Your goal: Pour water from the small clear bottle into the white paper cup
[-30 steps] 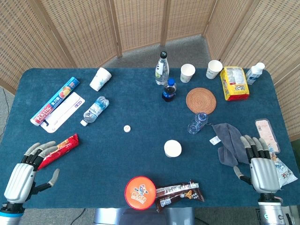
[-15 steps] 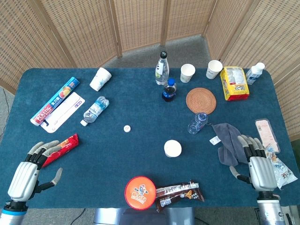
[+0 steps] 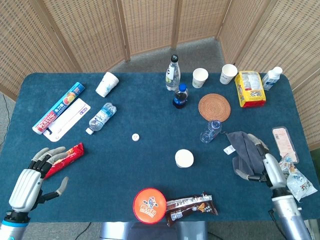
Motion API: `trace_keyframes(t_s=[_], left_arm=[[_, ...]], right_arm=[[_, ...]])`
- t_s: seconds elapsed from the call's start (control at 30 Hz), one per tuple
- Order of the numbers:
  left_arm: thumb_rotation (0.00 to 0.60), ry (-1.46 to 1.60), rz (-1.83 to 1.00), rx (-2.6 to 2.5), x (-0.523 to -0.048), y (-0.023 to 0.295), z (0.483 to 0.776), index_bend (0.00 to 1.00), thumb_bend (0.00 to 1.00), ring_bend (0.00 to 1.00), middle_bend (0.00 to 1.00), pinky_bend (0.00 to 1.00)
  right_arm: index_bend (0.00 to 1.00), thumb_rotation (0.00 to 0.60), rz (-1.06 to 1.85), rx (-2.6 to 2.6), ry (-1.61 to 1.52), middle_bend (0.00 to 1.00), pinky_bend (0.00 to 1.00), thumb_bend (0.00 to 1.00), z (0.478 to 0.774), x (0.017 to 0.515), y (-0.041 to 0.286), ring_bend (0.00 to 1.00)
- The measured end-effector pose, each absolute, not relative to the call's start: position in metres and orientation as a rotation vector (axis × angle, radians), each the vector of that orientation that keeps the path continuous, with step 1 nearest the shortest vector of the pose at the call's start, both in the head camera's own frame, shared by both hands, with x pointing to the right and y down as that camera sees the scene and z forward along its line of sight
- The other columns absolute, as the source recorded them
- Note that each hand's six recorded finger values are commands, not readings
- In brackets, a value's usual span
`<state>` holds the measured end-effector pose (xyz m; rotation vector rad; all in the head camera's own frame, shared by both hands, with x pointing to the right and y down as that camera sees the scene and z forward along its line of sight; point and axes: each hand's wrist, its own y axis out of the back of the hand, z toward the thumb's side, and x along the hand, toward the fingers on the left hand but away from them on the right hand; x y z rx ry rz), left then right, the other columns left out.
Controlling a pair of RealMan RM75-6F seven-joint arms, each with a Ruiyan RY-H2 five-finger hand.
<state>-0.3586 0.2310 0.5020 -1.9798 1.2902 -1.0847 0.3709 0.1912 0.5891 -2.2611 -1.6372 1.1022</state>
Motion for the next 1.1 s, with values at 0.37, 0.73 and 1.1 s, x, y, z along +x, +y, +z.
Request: trace_keyframes(t_s=[0.37, 0.73, 1.1], left_arm=[[0.465, 1.272, -1.062, -1.978, -0.352, 0.225, 0.493, 0.21, 0.48, 0.18, 0.19, 0.1], [0.462, 1.26, -1.061, -1.961, -0.348, 0.222, 0.488, 0.21, 0.48, 0.18, 0.19, 0.1], [0.465, 1.266, -1.05, -1.952, -0.346, 0.22, 0.485, 0.21, 0.48, 0.18, 0.19, 0.1]], right_arm=[[0.0, 0.6, 1.03, -2.449, -1.703, 0.0, 0.0, 0.1, 0.629, 0.372, 0.146, 0.0], [0.0, 0.6, 1.047, -2.517, -1.701, 0.0, 0.0, 0.09, 0.658, 0.37, 0.133, 0.0], [0.0, 0.6, 1.092, -2.578, -1.668, 0.0, 0.0, 0.1, 0.684, 0.359, 0.116, 0.0]])
